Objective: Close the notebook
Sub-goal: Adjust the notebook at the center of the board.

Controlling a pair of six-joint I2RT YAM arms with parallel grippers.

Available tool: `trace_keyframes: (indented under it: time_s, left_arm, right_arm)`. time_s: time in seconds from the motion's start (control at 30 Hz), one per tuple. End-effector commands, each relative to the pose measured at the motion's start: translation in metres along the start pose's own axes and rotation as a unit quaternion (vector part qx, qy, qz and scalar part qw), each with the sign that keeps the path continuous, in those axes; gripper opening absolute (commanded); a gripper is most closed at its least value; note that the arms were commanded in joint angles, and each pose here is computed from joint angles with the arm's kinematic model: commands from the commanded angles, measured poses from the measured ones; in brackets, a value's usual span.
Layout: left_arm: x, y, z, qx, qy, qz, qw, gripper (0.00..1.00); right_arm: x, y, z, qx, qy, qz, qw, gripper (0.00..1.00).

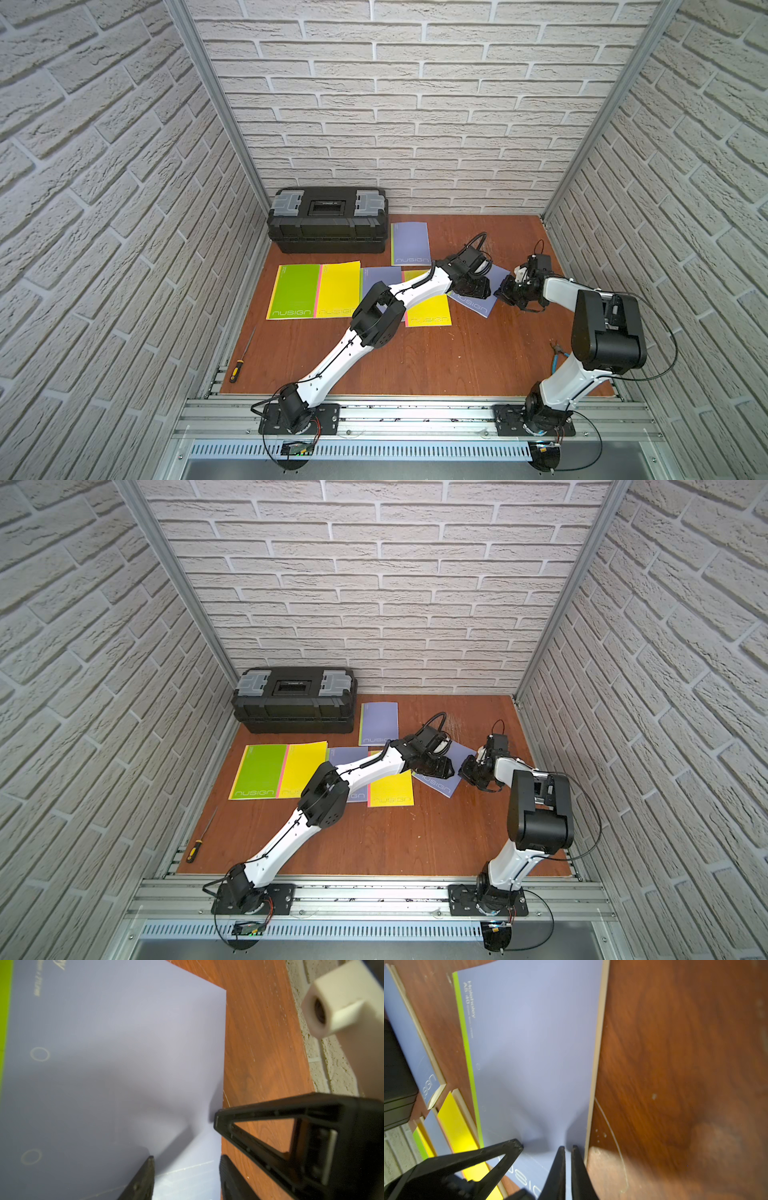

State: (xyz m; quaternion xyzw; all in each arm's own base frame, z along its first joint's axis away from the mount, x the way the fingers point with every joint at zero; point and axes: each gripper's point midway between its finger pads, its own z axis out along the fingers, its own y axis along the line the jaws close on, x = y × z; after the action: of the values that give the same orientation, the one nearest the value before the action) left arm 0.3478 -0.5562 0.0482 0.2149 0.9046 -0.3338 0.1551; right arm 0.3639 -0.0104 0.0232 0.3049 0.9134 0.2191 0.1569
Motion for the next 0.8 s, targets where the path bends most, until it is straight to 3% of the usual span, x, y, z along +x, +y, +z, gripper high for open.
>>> trace_keyframes:
  time_s: [0.0,0.27,0.77]
  left_arm:
    - [0.013,0.028,-0.003,-0.037,0.023,-0.017,0.999,0.54]
    - [0.000,0.038,-0.035,-0.055,0.006,-0.002,0.998,0.62]
    - [-0.009,0.068,-0.058,-0.097,0.000,0.010,0.995,0.63]
  right_arm:
    - [0.000,-0.011,0.004,0.035,0.005,-0.003,0.999,0.10]
    - [0.001,-0.014,0.008,0.041,0.012,-0.002,0.999,0.10]
    - [0.002,-0.015,0.009,0.042,0.017,-0.006,0.999,0.10]
